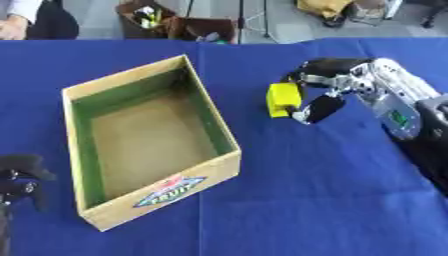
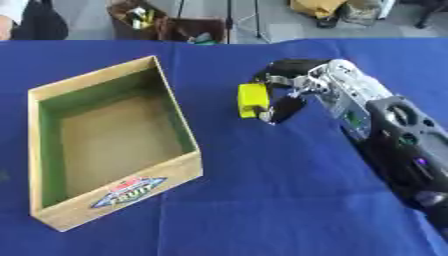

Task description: Pick up objects on the table and place them in the box.

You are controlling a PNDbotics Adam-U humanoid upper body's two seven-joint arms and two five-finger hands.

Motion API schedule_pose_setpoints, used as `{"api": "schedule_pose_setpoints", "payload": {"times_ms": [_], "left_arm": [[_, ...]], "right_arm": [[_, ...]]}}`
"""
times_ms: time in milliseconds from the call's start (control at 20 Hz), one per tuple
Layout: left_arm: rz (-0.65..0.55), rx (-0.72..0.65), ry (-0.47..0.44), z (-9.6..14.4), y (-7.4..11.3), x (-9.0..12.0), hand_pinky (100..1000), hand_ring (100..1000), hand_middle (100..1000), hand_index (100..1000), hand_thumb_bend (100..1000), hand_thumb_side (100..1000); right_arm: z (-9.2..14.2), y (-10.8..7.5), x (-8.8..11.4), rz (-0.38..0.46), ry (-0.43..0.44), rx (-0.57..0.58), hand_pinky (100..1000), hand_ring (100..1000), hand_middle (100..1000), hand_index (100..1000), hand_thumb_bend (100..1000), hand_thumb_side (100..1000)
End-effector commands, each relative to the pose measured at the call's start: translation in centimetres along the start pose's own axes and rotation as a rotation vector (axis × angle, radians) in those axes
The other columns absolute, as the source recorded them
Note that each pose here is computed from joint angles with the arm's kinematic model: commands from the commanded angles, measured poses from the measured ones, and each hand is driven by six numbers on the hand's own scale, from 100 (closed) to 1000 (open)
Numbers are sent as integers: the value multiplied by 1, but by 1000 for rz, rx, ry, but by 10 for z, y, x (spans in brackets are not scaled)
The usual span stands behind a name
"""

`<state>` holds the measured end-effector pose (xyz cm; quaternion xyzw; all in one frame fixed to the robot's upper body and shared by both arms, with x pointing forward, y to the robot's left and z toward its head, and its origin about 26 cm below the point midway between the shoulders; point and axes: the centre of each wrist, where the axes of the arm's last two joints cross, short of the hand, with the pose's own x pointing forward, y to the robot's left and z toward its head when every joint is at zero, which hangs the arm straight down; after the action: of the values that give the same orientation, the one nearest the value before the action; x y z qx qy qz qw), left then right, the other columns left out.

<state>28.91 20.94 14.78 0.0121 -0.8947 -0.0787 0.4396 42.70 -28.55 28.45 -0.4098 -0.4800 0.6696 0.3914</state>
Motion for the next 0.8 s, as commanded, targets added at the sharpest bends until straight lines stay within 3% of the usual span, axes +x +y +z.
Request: {"api": "schedule_pose_setpoints", "payload": {"times_ms": [50, 550, 800], "left_arm": [[-8, -5, -17, -2, 1, 4, 236, 508, 462, 614, 100, 1000], [-7, -5, -13, -1, 2, 4, 237, 508, 462, 615, 100, 1000], [-7, -5, -9, -1, 2, 4, 238, 508, 462, 615, 100, 1000]], "right_arm": [[9, -19, -1, -14, 3, -67, 790, 755, 464, 533, 100, 414], [21, -37, 5, -72, -18, -148, 782, 723, 431, 487, 100, 376], [32, -53, 12, -75, -44, -205, 780, 707, 416, 468, 100, 295]]}}
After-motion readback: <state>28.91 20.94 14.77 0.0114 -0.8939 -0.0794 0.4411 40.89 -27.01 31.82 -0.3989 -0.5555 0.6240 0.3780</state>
